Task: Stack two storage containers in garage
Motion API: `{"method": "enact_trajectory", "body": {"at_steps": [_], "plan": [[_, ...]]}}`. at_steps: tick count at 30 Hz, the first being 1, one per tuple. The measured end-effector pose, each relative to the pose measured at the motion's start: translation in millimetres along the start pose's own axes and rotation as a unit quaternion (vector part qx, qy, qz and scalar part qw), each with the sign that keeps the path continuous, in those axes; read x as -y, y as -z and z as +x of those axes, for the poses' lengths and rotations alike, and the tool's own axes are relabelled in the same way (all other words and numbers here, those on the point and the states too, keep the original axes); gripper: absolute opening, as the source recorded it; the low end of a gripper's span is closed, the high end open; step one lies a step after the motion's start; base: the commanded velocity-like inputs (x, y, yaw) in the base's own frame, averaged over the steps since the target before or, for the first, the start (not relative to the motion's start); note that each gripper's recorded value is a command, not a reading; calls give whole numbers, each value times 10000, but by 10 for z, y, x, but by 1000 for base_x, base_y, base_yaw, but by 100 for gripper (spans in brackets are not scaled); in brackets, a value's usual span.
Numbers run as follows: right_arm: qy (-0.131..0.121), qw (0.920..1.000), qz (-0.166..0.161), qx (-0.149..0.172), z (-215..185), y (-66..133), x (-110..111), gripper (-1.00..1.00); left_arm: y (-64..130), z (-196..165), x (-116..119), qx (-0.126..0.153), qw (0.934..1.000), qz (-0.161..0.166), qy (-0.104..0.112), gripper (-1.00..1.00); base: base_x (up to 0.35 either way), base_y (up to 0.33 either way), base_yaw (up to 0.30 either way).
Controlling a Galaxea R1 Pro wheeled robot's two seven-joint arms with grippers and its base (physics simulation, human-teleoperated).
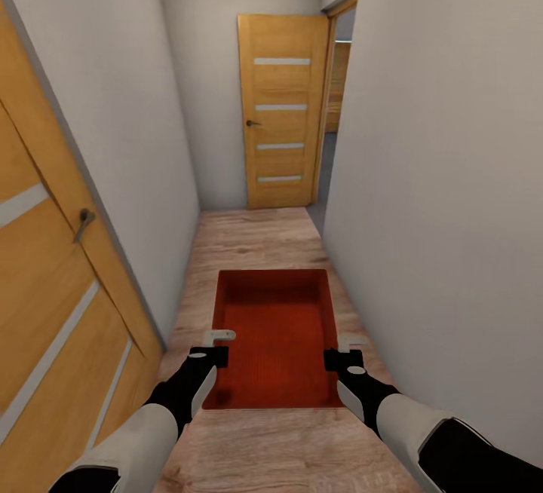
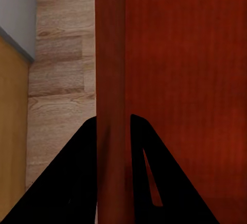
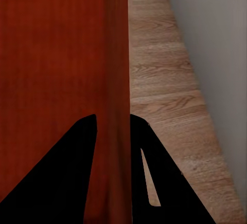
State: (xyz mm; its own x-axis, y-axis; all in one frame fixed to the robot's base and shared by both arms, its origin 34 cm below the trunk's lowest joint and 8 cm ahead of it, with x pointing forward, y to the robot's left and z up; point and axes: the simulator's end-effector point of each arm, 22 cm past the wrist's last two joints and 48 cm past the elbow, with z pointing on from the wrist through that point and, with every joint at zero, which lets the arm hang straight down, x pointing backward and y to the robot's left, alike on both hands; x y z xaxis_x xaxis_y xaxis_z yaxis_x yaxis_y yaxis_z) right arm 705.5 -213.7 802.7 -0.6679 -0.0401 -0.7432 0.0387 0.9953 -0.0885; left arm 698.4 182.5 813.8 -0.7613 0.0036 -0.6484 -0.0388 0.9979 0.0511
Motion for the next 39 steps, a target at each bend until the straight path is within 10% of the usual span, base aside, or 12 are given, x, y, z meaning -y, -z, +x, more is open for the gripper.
{"method": "enact_trajectory", "body": {"at_steps": [39], "plan": [[0,10000,1,3,-1,0,0,-100,0,0,0,3,10000,0,1,-100,323,0,0]]}}
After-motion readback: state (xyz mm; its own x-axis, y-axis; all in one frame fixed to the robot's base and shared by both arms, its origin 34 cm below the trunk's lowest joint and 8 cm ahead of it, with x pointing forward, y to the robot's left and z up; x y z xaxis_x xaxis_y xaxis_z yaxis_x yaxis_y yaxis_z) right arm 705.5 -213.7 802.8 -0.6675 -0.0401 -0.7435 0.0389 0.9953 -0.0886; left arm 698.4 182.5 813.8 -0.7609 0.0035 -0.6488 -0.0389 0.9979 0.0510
